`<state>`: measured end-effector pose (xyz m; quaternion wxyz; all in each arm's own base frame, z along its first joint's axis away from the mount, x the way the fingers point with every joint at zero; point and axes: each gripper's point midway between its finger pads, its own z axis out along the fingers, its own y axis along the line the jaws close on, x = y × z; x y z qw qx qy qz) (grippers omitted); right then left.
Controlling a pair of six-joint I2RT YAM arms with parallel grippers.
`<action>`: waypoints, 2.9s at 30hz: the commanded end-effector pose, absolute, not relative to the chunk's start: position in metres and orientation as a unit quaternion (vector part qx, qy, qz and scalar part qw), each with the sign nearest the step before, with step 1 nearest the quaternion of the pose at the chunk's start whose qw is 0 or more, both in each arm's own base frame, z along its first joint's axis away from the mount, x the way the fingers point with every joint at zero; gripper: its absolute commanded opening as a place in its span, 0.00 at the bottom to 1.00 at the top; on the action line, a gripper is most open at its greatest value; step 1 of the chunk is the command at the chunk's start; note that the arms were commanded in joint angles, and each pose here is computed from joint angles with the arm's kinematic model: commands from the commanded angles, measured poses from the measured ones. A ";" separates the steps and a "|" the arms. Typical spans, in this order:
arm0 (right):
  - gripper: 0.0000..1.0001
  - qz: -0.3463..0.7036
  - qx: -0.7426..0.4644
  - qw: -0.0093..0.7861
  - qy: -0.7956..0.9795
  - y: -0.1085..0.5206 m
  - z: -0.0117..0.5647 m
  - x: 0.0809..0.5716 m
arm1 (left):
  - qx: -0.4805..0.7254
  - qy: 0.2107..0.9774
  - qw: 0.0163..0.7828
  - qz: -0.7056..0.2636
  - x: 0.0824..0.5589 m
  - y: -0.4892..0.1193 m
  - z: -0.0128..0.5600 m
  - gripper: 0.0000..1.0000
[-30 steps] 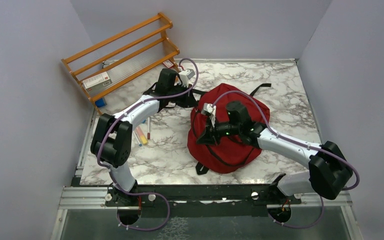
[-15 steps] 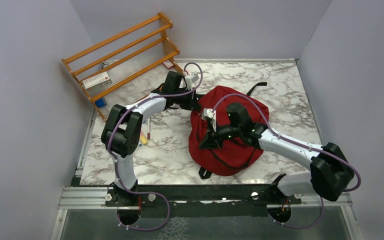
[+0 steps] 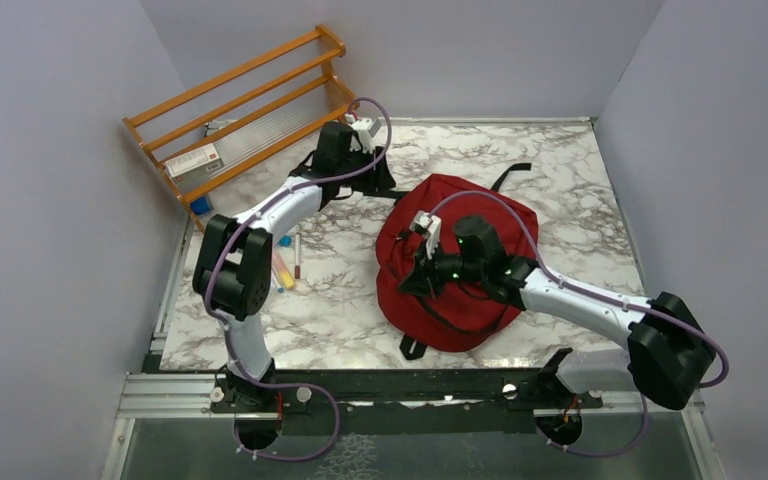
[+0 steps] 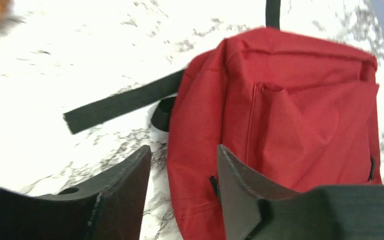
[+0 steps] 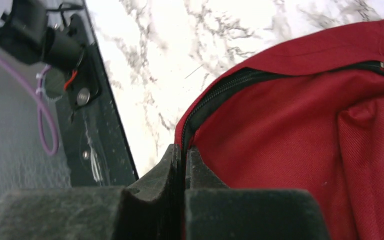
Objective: Pack the student bag
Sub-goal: Zip the student bag at the center of the board, then unzip the student bag at the center of the board.
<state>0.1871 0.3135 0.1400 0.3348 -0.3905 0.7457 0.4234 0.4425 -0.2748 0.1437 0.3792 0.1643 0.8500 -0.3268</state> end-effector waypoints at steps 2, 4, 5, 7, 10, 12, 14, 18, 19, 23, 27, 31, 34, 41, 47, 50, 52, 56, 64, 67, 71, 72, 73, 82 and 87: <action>0.01 0.357 -0.269 0.416 0.792 0.325 0.153 0.260 | 0.059 0.833 0.488 -0.252 0.456 -0.223 0.217 0.57; 0.01 0.333 -0.246 0.425 0.805 0.327 0.152 0.280 | 0.041 0.834 0.495 -0.239 0.448 -0.209 0.223 0.59; 0.01 0.314 -0.232 0.435 0.812 0.325 0.152 0.293 | 0.038 0.835 0.497 -0.233 0.443 -0.204 0.224 0.60; 0.01 0.293 -0.210 0.442 0.821 0.325 0.152 0.313 | 0.038 0.840 0.493 -0.224 0.433 -0.197 0.222 0.61; 0.01 0.291 -0.199 0.446 0.823 0.334 0.157 0.338 | 0.040 0.846 0.486 -0.217 0.418 -0.190 0.217 0.61; 0.06 0.295 -0.205 0.436 0.825 0.344 0.156 0.349 | 0.043 0.848 0.482 -0.214 0.411 -0.187 0.214 0.61; 0.18 0.297 -0.209 0.434 0.825 0.350 0.163 0.354 | 0.045 0.850 0.481 -0.210 0.407 -0.184 0.213 0.61; 0.40 0.303 -0.196 0.450 0.817 0.345 0.182 0.351 | 0.062 0.847 0.480 -0.217 0.399 -0.185 0.217 0.61; 0.42 0.302 -0.190 0.453 0.817 0.341 0.186 0.348 | 0.069 0.844 0.482 -0.224 0.397 -0.188 0.219 0.61; 0.46 0.292 -0.154 0.465 0.821 0.314 0.199 0.333 | 0.101 0.830 0.483 -0.259 0.392 -0.202 0.224 0.61; 0.46 0.251 -0.090 0.438 0.858 0.273 0.186 0.314 | 0.135 0.821 0.479 -0.280 0.386 -0.220 0.224 0.61; 0.47 0.233 -0.010 0.416 0.879 0.225 0.174 0.304 | 0.164 0.815 0.484 -0.273 0.379 -0.240 0.222 0.61; 0.46 0.231 0.060 0.390 0.889 0.183 0.157 0.302 | 0.189 0.816 0.476 -0.267 0.372 -0.260 0.216 0.61; 0.46 0.242 0.213 0.352 0.879 0.110 0.124 0.288 | 0.302 0.794 0.444 -0.285 0.323 -0.335 0.200 0.59; 0.46 0.274 0.267 0.346 0.857 0.108 0.115 0.281 | 0.364 0.779 0.426 -0.282 0.300 -0.368 0.181 0.58; 0.46 0.283 0.289 0.338 0.850 0.109 0.110 0.279 | 0.388 0.772 0.427 -0.268 0.298 -0.381 0.176 0.57; 0.46 0.280 0.307 0.327 0.848 0.108 0.104 0.277 | 0.407 0.765 0.426 -0.258 0.295 -0.389 0.172 0.56; 0.46 0.287 0.328 0.314 0.844 0.110 0.095 0.275 | 0.437 0.756 0.424 -0.242 0.289 -0.402 0.163 0.57; 0.41 0.313 0.352 0.327 0.819 0.114 0.099 0.289 | 0.462 0.748 0.418 -0.229 0.282 -0.409 0.155 0.57; 0.40 0.317 0.357 0.325 0.816 0.115 0.097 0.294 | 0.467 0.746 0.416 -0.229 0.280 -0.409 0.153 0.57; 0.40 0.319 0.363 0.312 0.818 0.119 0.088 0.298 | 0.471 0.746 0.417 -0.221 0.280 -0.410 0.152 0.57; 0.40 0.317 0.366 0.305 0.820 0.119 0.085 0.298 | 0.472 0.746 0.416 -0.219 0.280 -0.410 0.151 0.57; 0.40 0.317 0.366 0.301 0.822 0.120 0.083 0.298 | 0.473 0.745 0.417 -0.218 0.280 -0.410 0.152 0.57; 0.36 0.322 0.374 0.311 0.812 0.119 0.080 0.304 | 0.495 0.735 0.409 -0.220 0.272 -0.418 0.147 0.57; 0.02 0.324 0.366 0.316 0.813 0.120 0.083 0.310 | 0.514 0.721 0.417 -0.206 0.266 -0.426 0.147 0.62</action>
